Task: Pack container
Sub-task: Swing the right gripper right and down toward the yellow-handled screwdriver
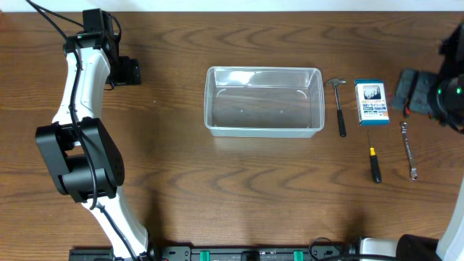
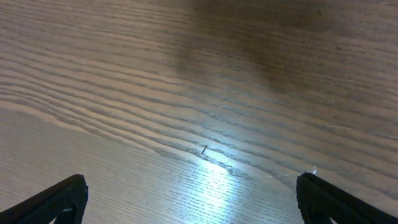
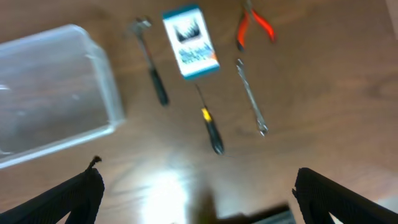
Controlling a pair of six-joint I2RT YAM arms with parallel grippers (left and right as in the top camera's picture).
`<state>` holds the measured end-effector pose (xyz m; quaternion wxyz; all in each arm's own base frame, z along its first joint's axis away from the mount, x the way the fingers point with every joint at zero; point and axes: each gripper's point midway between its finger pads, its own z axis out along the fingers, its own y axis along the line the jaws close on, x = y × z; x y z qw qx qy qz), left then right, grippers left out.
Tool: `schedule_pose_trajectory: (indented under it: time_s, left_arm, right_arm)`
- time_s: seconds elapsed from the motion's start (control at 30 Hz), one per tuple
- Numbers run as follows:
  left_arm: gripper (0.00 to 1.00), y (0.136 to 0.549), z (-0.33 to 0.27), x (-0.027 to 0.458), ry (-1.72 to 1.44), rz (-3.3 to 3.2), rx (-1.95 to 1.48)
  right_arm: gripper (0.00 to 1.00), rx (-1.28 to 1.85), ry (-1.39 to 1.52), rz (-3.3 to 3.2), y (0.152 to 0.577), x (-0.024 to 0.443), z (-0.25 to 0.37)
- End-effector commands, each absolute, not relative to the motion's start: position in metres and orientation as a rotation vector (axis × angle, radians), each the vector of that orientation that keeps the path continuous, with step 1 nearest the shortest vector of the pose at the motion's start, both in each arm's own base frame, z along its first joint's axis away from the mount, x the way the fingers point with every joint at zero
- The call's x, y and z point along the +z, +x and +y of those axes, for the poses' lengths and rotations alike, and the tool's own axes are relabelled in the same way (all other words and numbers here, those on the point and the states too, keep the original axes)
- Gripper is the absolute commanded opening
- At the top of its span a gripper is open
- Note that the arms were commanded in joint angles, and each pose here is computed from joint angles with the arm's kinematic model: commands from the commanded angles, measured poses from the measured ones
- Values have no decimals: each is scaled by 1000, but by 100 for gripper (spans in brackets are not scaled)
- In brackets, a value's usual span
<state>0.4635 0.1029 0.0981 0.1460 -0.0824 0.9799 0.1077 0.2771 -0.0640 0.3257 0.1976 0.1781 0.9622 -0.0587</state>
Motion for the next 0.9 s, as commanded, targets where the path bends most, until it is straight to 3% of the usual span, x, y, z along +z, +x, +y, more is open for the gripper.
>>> schedule_pose_trajectory:
  time_s: [0.0, 0.33, 0.67, 0.87]
  left_arm:
    - [98, 461, 106, 89, -242, 2843, 332]
    - [98, 461, 106, 89, -242, 2843, 332]
    - [98, 461, 106, 89, -242, 2843, 332]
    - [98, 461, 106, 89, -242, 2843, 332]
  right_arm:
    - [99, -192, 568, 2733, 267, 312, -78]
    - [99, -79, 398, 2911, 284, 254, -74]
    - [99, -92, 331, 2855, 319, 242, -82]
    - [99, -34, -69, 2865, 330, 231, -70]
